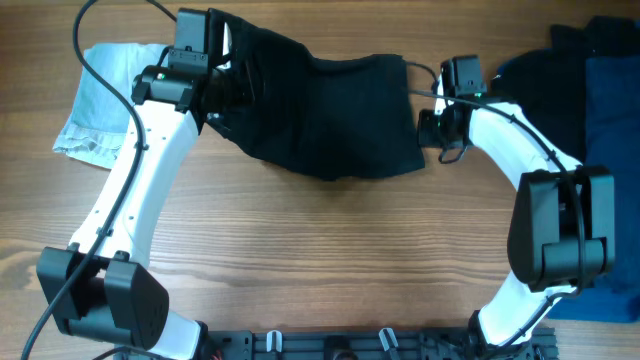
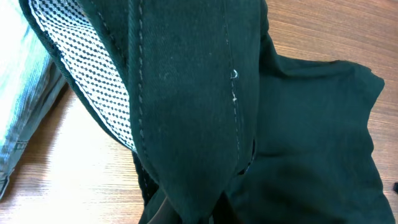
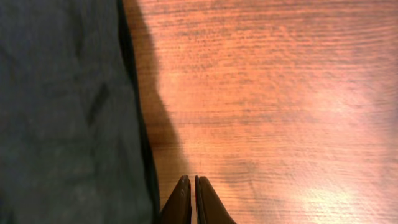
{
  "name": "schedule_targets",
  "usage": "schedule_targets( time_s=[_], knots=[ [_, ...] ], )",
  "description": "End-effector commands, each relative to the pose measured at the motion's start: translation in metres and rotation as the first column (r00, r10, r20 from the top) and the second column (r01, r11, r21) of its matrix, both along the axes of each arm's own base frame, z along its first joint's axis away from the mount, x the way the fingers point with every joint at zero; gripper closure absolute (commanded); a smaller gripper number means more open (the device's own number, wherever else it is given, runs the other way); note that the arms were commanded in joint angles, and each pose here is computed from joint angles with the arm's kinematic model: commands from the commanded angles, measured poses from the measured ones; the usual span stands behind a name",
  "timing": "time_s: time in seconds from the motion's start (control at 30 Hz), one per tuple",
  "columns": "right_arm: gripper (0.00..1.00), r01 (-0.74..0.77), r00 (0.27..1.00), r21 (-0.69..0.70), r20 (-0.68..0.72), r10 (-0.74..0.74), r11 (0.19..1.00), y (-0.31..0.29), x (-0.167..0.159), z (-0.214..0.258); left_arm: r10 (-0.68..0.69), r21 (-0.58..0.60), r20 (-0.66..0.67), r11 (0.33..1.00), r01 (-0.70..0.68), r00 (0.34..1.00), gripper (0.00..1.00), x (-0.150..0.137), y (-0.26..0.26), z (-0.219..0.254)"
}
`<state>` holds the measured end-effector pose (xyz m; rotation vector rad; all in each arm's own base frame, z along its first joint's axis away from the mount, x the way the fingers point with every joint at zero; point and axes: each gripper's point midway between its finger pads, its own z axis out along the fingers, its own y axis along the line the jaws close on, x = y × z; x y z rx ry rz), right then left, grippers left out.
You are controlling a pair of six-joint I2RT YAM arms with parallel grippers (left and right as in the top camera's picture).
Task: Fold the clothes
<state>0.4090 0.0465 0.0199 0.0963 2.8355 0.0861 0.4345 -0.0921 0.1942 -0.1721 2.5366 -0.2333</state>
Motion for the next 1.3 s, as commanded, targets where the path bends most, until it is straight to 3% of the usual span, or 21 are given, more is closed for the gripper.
schedule_targets(
  time_s=[0.0, 0.2, 0.33, 0.47, 0.6, 0.73, 1.1, 1.27],
  knots=[
    [0.96, -0.022, 1.000, 0.009, -0.022, 0.022, 1.000, 0.002, -0.014, -0.026, 0.001, -0.028, 0.065, 1.000, 0.001, 0.998, 0.96, 0.006, -0.010, 0.024],
    [0.96, -0.001, 1.000, 0.034, 0.017, 0.000, 0.999, -0.005, -0.002, -0.017, -0.019, -0.037, 0.094, 0.999, 0.022, 0.995, 0.96, 0.008, -0.022, 0.034],
    [0.96, -0.055, 0.996, 0.110, 0.071, 0.047, 0.992, 0.005, 0.001, 0.029, -0.074, -0.045, 0.128, 0.996, 0.080, 0.989, 0.96, 0.006, -0.049, 0.045],
    [0.96, -0.111, 0.991, 0.183, 0.100, 0.093, 0.977, 0.020, -0.003, 0.047, -0.106, -0.057, 0.100, 0.992, 0.112, 0.989, 0.96, 0.009, -0.078, 0.025],
    [0.96, -0.118, 0.991, 0.214, 0.082, 0.103, 0.970, 0.026, -0.011, 0.037, -0.145, -0.087, 0.045, 0.985, 0.148, 0.988, 0.96, 0.012, -0.115, -0.010],
    [0.96, -0.134, 0.989, 0.248, 0.091, 0.114, 0.959, 0.032, -0.005, 0.027, -0.208, -0.110, 0.100, 0.970, 0.219, 0.973, 0.96, 0.007, -0.151, 0.004],
    [0.96, -0.100, 0.993, 0.259, -0.040, 0.114, 0.961, 0.033, -0.013, -0.036, -0.225, -0.243, 0.120, 0.938, 0.249, 0.967, 0.96, 0.004, -0.180, 0.018],
    [0.96, -0.099, 0.992, 0.259, -0.047, 0.114, 0.961, 0.032, -0.014, -0.039, -0.244, -0.265, 0.144, 0.924, 0.275, 0.959, 0.93, -0.001, -0.198, 0.023]
  ],
)
